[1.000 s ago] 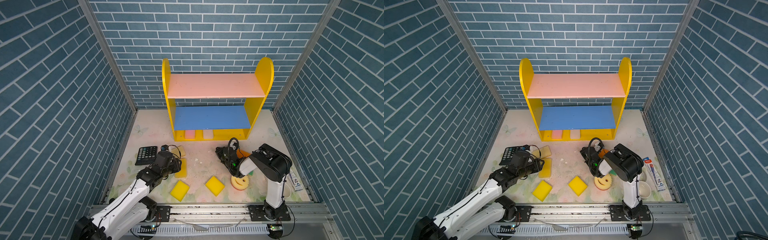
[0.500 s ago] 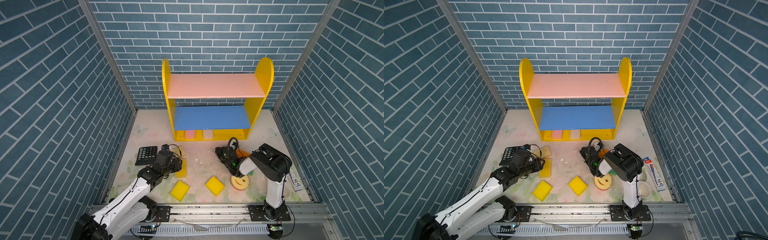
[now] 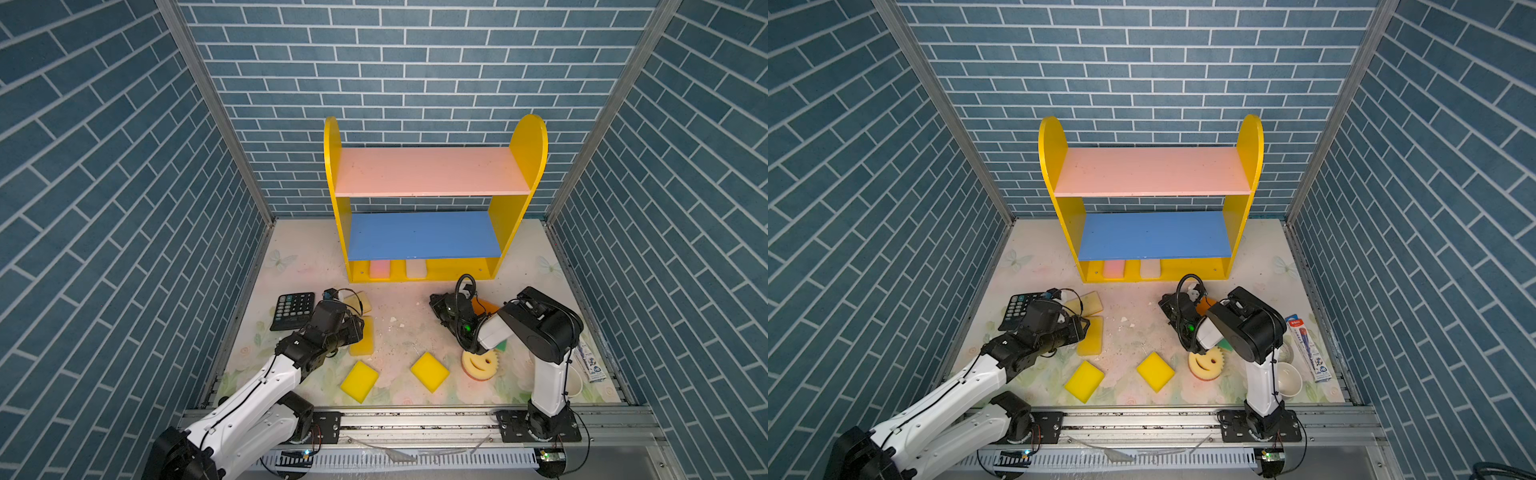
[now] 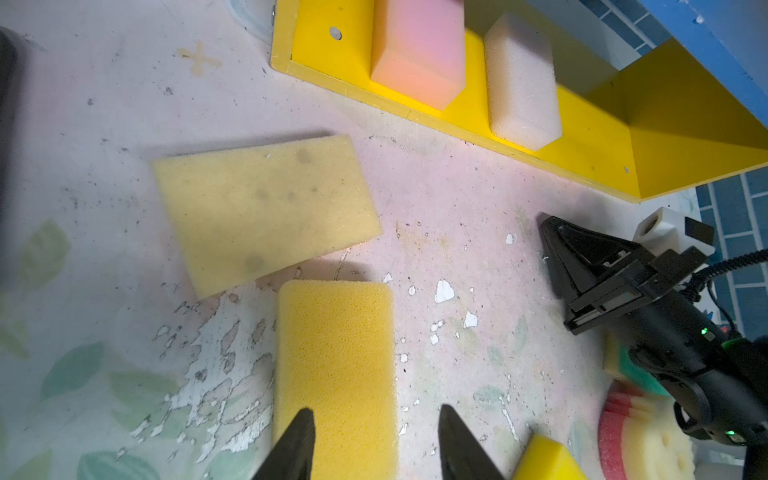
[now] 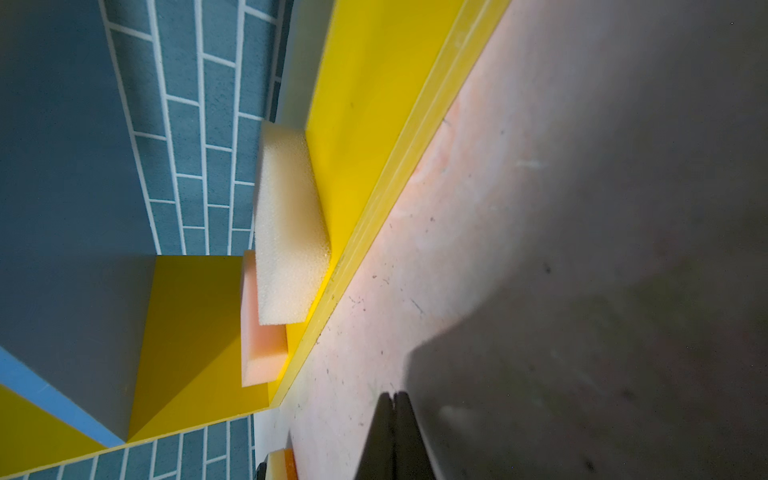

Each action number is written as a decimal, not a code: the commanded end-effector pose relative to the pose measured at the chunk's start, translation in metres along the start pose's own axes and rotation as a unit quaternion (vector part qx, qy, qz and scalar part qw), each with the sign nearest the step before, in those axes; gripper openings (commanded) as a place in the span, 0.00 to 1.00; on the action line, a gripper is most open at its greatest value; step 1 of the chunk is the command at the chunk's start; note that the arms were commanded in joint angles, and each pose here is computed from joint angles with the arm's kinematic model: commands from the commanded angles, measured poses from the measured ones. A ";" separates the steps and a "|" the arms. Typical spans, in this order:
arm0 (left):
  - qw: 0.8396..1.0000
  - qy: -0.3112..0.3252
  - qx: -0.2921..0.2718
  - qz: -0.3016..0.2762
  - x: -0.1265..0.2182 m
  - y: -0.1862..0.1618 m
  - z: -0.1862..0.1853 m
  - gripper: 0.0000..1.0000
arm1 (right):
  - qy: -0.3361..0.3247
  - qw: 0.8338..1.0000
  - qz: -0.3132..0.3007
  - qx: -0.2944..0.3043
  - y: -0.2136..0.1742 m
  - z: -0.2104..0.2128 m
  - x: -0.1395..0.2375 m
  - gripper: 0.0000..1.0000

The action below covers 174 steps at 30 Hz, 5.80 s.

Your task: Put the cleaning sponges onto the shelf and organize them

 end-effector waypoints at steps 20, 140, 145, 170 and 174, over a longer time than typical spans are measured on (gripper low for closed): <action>1.000 -0.015 0.005 -0.009 0.003 0.006 -0.005 0.47 | 0.029 0.998 0.029 0.043 -0.025 -0.008 -0.043 0.00; 0.996 0.030 -0.010 -0.077 0.053 0.044 -0.011 0.90 | -0.084 0.823 0.321 0.462 -0.066 0.018 0.163 0.57; 0.997 0.027 -0.010 -0.067 0.045 0.044 -0.013 0.90 | -0.083 0.810 0.339 0.471 -0.084 0.012 0.176 0.56; 0.999 0.012 -0.003 -0.046 0.030 0.045 -0.020 0.90 | -0.049 0.919 0.105 0.378 -0.011 0.015 0.161 0.00; 0.999 0.016 0.001 -0.047 0.031 0.041 -0.016 0.90 | -0.052 0.928 0.057 0.364 0.020 0.030 0.140 0.00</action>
Point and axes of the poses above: each gripper's point midway between its finger pads, its own x axis back along the fingers, its own z axis along the line the jaws close on, y = z × x, the point moved 6 cm from there along x, back along the fingers, and after that the axes turned 9 degrees about x, right-handed, at the moved point
